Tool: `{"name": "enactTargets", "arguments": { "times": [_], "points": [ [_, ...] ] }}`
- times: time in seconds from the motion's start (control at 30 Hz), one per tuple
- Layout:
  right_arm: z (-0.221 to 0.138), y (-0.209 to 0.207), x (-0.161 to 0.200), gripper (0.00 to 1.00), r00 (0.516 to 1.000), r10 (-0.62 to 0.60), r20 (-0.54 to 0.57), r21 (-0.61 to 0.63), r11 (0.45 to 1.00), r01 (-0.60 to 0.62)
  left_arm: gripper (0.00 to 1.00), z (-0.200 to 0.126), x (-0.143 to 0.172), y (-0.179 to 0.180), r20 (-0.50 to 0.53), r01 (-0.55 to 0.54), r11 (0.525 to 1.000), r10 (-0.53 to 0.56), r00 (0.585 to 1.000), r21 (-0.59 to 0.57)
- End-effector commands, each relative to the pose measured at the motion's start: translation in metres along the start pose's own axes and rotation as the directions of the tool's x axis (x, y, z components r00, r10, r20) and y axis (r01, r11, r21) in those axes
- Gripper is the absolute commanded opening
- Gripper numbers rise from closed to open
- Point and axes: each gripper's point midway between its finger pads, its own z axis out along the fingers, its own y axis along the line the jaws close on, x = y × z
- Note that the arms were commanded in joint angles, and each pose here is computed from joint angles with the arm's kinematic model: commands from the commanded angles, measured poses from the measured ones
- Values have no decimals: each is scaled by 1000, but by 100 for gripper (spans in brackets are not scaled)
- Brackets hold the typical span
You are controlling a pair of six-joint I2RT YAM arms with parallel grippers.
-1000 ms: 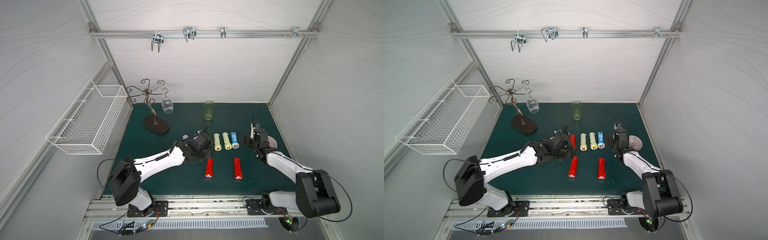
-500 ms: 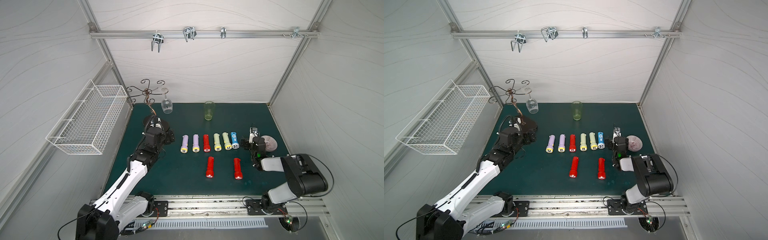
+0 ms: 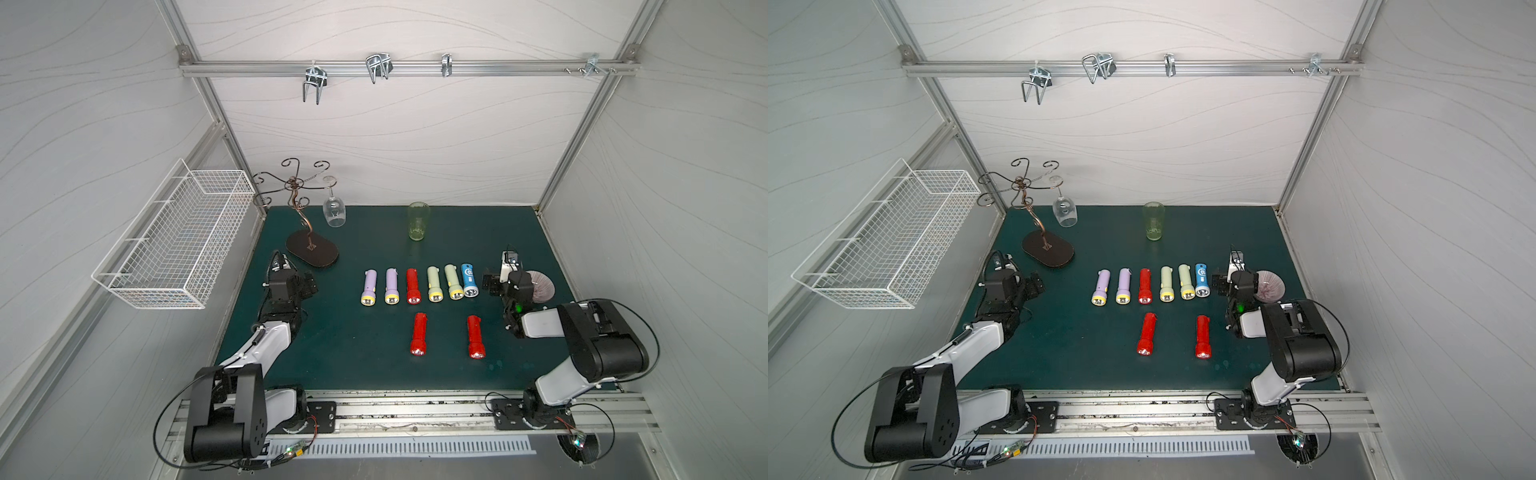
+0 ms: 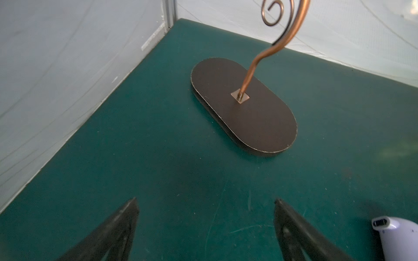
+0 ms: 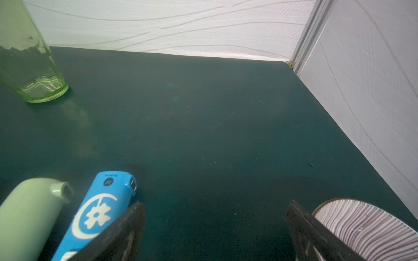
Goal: Close the plug at the bottom of the flashlight
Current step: Reset both arms
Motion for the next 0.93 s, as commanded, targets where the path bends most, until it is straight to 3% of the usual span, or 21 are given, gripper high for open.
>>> {"name": "enactTargets", "arguments": {
  "times": [0.0, 0.07, 0.1, 0.17, 0.23, 0.27, 0.33, 0.4, 0.5, 0.9],
  "points": [
    [2, -1, 2, 99, 1000, 19, -20, -5, 1000, -19, 95, -2, -32, -17, 195, -47, 994, 27, 980, 98],
    [2, -1, 2, 99, 1000, 18, -20, -4, 1000, -19, 94, 7, -30, -25, 198, -44, 989, 16, 980, 142],
    [2, -1, 2, 99, 1000, 18, -20, -4, 1000, -18, 93, 15, -24, -31, 141, -61, 984, 38, 989, 166],
    [2, -1, 2, 99, 1000, 20, -20, -5, 1000, -20, 93, 26, -14, -35, 123, -73, 980, 50, 991, 186],
    [2, -1, 3, 99, 1000, 19, -23, -7, 1000, -20, 96, 34, 3, -33, 154, -71, 982, 44, 987, 176],
    [2, 0, 2, 99, 1000, 20, -22, -9, 1000, -20, 99, 35, -1, -33, 209, -82, 985, 49, 977, 152],
    [3, -1, 3, 99, 999, 21, -24, -9, 1000, -22, 99, 36, 6, -36, 126, -98, 986, 81, 989, 136],
    [3, -1, 2, 99, 999, 23, -23, -11, 1000, -23, 99, 36, 4, -44, 178, -129, 977, 98, 979, 170],
    [3, -1, 2, 99, 999, 22, -24, -12, 1000, -23, 99, 43, 7, -43, 114, -118, 978, 99, 989, 171],
    [4, -1, 4, 99, 998, 40, -37, -38, 998, -42, 99, 43, 6, -44, 106, -121, 977, 104, 989, 174]
  ]
}}
